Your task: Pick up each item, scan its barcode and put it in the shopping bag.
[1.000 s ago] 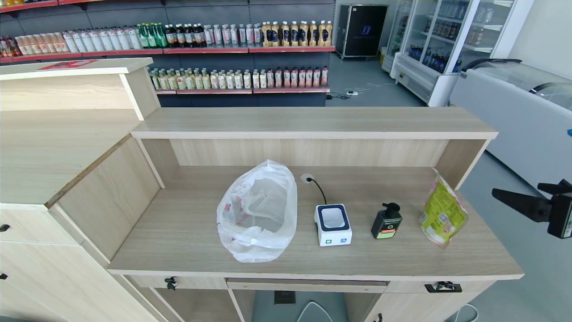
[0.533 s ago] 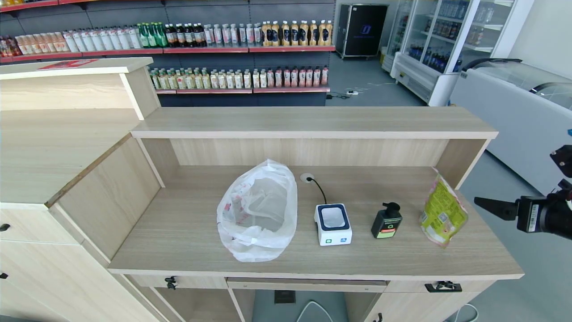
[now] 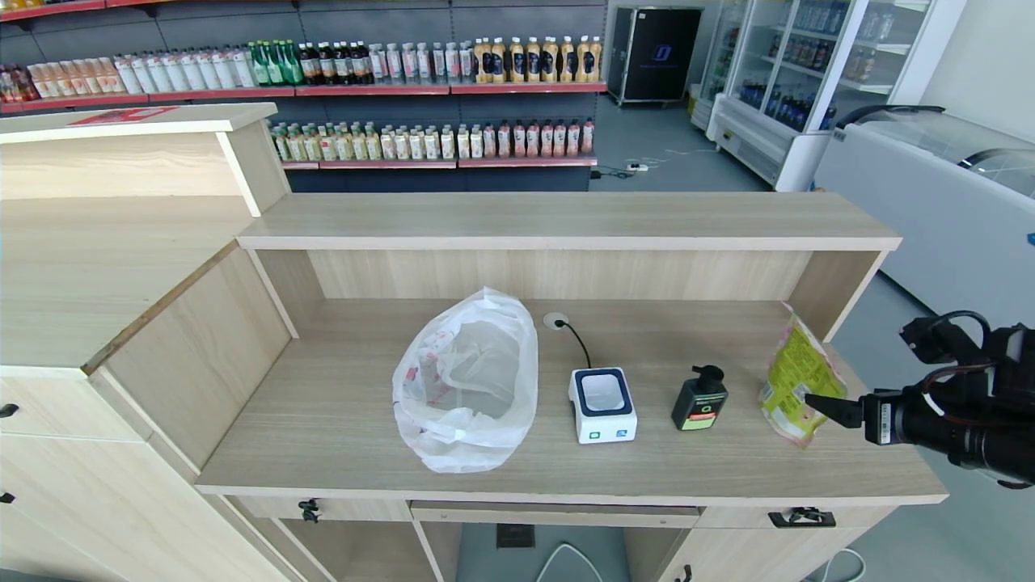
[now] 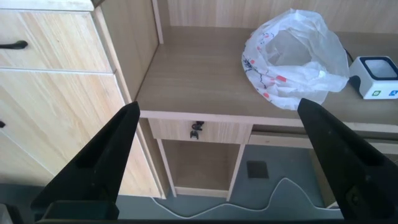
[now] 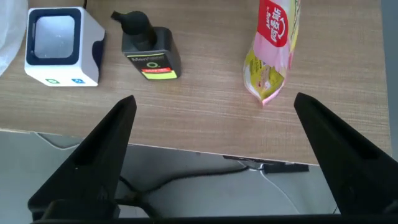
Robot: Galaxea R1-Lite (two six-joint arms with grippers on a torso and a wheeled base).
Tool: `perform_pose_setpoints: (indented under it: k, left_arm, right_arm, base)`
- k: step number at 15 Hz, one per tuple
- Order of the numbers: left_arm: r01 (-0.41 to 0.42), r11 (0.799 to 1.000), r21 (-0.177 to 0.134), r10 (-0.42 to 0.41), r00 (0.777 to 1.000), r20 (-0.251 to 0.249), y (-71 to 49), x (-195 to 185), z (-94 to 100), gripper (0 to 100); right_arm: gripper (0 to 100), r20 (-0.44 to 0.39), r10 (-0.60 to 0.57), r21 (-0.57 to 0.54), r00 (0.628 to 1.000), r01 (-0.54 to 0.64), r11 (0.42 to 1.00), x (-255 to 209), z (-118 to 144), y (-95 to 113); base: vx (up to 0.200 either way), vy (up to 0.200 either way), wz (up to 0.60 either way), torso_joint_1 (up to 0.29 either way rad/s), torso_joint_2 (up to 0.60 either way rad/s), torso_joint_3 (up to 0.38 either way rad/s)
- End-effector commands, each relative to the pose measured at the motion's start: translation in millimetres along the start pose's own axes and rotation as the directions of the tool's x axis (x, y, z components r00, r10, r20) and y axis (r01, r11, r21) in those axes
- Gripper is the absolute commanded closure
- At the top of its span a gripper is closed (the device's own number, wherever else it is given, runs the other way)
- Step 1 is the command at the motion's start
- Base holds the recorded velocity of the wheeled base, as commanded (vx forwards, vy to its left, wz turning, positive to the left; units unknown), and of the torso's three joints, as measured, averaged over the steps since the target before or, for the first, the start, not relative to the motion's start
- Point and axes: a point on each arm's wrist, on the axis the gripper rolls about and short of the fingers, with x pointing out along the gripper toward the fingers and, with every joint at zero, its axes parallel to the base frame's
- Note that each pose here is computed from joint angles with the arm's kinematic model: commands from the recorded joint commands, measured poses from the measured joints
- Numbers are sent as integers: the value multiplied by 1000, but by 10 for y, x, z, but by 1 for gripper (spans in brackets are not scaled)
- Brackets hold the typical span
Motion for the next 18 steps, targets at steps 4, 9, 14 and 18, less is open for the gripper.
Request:
perform_pose_setpoints:
  k: [4,9,14,18]
  left_arm:
    - [-1,1000,0,1,1000,0,0,0,0,0]
    - [-1,1000,0,1,1000,0,0,0,0,0]
    - [-1,1000,0,1,1000,0,0,0,0,0]
    - [-1,1000,0,1,1000,0,0,0,0,0]
  right_arm:
    - [0,-62,49,-17,997,-50,999,430,-265,-51]
    - [0,1,117,-57,993,-117,992,783,-261,-5]
    - [0,53,230,-97,972,-224,970,961,-323,69]
    - [0,29,275,-160,961,-267,950,1027,-430,77]
  base:
    - [0,0,0,0,0,0]
    - [0,0,0,0,0,0]
    - [0,0,0,0,0,0]
    - [0,0,0,0,0,0]
